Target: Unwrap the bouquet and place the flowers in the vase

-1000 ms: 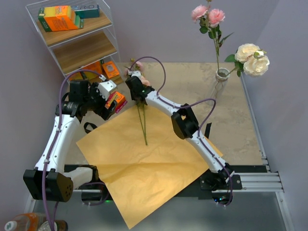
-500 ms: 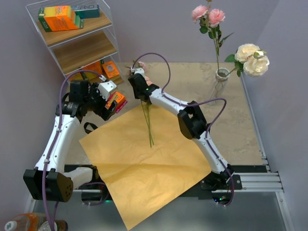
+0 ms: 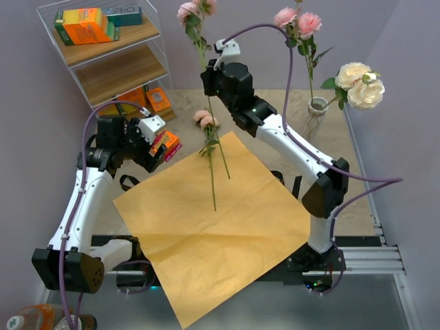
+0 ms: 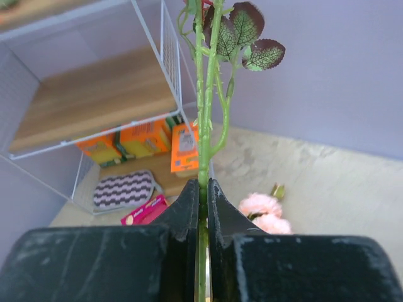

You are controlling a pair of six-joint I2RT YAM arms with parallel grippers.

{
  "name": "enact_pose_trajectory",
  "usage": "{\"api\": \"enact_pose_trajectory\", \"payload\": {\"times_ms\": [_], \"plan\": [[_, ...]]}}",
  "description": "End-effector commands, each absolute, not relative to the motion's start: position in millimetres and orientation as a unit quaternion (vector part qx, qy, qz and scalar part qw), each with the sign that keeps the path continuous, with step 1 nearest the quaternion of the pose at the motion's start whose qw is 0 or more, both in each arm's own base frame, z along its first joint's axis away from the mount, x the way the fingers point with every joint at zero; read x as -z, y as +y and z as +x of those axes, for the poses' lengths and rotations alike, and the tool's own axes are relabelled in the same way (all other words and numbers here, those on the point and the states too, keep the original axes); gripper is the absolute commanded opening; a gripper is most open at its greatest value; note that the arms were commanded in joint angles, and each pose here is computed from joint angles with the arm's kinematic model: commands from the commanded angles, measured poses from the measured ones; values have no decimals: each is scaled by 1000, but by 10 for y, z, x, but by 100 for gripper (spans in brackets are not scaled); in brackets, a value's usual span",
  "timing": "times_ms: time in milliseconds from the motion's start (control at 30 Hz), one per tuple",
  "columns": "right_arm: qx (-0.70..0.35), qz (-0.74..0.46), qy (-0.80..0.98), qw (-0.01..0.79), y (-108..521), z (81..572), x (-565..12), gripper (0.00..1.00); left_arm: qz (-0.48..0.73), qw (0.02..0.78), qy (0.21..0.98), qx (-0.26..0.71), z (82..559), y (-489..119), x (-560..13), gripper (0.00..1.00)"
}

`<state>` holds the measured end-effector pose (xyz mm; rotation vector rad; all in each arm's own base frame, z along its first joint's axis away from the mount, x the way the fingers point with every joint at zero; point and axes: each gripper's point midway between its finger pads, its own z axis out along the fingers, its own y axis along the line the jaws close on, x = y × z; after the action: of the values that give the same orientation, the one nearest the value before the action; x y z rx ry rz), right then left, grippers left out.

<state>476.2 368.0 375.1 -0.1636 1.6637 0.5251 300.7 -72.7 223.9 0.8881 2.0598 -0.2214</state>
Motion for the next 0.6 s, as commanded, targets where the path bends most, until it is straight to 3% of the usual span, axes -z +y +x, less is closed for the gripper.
{"api": "enact_pose_trajectory", "payload": {"times_ms": [0, 300, 567], "plan": [[-207, -70, 615, 757, 3203, 4450, -4857, 0, 353, 442, 819, 97, 2983, -742, -2300, 99], [1, 24, 403, 915, 1731, 3710, -5968, 0, 352, 444, 817, 107, 3046, -782, -2306, 99], [126, 117, 346, 922, 747, 3492, -6203, 0, 353, 447, 814, 113, 3098, -809, -2339, 100]]}}
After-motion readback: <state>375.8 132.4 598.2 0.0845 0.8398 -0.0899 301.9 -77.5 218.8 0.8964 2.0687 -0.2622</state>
